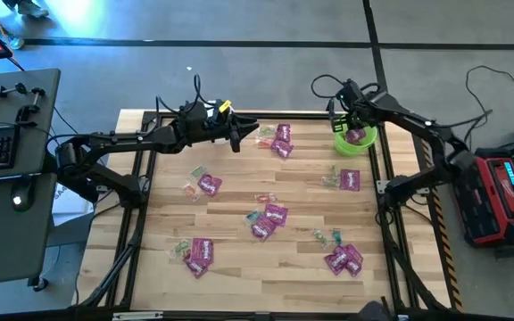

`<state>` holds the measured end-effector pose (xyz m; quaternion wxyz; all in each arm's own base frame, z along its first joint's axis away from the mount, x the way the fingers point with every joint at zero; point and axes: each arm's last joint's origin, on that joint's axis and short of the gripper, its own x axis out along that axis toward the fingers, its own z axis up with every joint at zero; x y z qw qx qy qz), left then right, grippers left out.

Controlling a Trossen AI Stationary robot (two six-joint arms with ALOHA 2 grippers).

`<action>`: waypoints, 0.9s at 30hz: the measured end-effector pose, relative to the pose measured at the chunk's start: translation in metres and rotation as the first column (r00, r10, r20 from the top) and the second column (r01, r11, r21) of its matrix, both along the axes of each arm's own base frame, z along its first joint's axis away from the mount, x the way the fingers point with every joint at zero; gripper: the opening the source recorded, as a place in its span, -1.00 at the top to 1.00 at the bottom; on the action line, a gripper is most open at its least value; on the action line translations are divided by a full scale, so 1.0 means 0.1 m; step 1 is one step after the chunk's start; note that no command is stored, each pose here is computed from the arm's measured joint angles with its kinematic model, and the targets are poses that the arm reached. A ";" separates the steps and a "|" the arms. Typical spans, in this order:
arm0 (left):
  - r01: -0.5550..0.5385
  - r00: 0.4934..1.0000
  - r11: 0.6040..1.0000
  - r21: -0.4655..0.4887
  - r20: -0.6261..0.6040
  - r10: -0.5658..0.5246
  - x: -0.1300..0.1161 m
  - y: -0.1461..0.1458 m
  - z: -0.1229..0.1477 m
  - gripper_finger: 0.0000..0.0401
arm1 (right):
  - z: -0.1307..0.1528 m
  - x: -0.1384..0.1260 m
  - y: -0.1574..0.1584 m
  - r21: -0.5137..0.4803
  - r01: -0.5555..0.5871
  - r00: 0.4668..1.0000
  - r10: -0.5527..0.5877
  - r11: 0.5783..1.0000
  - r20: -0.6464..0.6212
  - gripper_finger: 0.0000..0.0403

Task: Sort candy by brand, put in halloween buckets
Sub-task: Put the violet candy into the green bucket

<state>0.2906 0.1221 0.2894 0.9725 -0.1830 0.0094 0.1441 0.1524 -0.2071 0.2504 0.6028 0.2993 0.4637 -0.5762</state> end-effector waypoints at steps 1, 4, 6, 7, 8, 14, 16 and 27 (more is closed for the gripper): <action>0.000 1.000 1.000 0.006 -0.002 0.000 0.00 0.00 0.00 0.42 | -0.01 0.00 0.00 0.002 0.000 1.000 0.000 1.000 -0.002 1.00; 0.001 1.000 1.000 0.014 -0.005 -0.001 0.00 0.00 0.00 0.42 | -0.01 0.01 0.00 0.012 -0.011 1.000 0.011 1.000 0.003 0.94; 0.001 1.000 1.000 0.013 -0.005 -0.001 0.00 0.00 0.00 0.42 | -0.02 0.01 0.01 0.037 -0.020 0.999 0.020 0.999 0.025 0.85; 0.001 1.000 1.000 0.011 -0.005 -0.001 0.00 0.00 0.00 0.42 | -0.02 0.01 0.02 0.052 -0.023 0.999 0.021 0.998 0.028 0.79; 0.000 1.000 1.000 0.001 -0.005 0.000 0.00 0.00 0.00 0.42 | -0.01 0.00 0.03 0.066 -0.025 0.999 0.023 0.997 0.024 0.72; 0.025 1.000 0.999 0.021 -0.014 -0.025 -0.02 0.03 -0.01 0.42 | 0.28 -0.03 0.02 0.029 -0.050 0.993 0.053 0.998 -0.107 0.25; 0.017 1.000 1.000 0.022 -0.015 -0.017 -0.03 0.06 -0.01 0.42 | 0.47 -0.04 0.02 0.013 -0.068 0.988 0.069 0.998 -0.135 0.16; 0.155 0.988 0.988 -0.005 -0.015 -0.155 -0.08 0.14 -0.02 0.43 | 1.12 0.29 0.67 -0.064 -0.305 0.928 0.312 0.950 0.202 0.65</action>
